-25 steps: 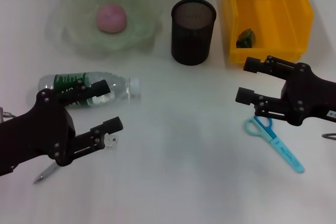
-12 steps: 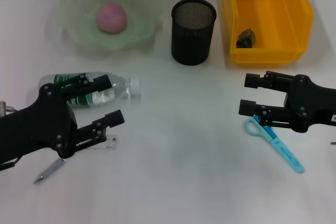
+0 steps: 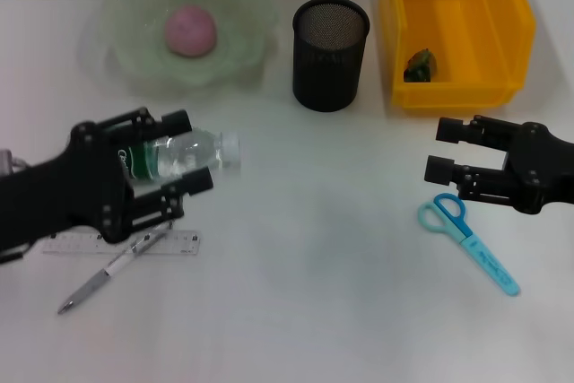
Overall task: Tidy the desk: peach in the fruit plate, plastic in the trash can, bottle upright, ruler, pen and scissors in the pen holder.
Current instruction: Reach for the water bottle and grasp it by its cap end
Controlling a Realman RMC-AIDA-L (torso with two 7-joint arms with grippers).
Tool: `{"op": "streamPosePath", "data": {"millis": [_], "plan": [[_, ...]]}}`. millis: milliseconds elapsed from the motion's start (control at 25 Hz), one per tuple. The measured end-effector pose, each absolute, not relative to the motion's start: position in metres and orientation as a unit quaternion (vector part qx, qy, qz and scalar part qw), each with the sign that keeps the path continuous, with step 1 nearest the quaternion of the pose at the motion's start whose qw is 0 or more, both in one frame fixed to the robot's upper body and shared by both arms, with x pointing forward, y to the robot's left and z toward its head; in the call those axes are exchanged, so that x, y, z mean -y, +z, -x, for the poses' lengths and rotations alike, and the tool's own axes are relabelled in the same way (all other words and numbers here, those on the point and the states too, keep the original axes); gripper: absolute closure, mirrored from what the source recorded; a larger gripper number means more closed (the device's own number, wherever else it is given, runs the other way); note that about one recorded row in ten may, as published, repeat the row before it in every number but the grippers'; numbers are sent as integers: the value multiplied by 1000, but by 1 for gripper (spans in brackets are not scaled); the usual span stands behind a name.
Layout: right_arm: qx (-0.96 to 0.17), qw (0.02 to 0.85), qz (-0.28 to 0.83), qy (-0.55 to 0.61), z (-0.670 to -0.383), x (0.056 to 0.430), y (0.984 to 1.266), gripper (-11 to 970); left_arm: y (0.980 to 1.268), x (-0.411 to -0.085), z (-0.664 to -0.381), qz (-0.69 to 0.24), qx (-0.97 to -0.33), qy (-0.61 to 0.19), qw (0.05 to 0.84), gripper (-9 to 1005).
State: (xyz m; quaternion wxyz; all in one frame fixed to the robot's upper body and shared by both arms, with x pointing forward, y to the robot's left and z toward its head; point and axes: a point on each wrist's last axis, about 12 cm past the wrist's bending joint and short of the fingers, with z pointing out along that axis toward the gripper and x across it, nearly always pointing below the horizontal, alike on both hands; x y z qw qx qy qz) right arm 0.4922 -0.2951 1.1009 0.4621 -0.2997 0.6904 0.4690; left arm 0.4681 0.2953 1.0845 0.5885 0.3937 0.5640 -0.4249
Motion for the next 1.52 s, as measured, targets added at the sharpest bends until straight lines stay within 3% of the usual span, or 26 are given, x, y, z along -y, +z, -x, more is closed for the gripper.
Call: {"op": "streamPosePath", "data": {"millis": [80, 160, 400, 760, 920, 1160, 1520], "plan": [[-693, 464, 292, 469, -491, 297, 1098, 195, 1084, -295, -468, -394, -564, -425, 588, 355], [-696, 465, 282, 468, -489, 299, 1095, 195, 1107, -301, -492, -411, -592, -400, 567, 355], [-710, 463, 254, 465, -483, 306, 1083, 195, 1137, -294, -523, -446, -633, -370, 513, 355], [-714, 463, 237, 469, -473, 307, 1069, 195, 1158, -253, -576, -528, -710, -292, 363, 356], [-714, 464, 234, 470, -472, 307, 1067, 195, 1163, -241, -583, -557, -717, -258, 331, 356], [-714, 463, 232, 471, -471, 306, 1066, 195, 1170, -210, -592, -607, -732, -147, 273, 356], [-717, 463, 231, 467, -475, 304, 1063, 194, 1175, -194, -596, -627, -733, -95, 246, 282]]}}
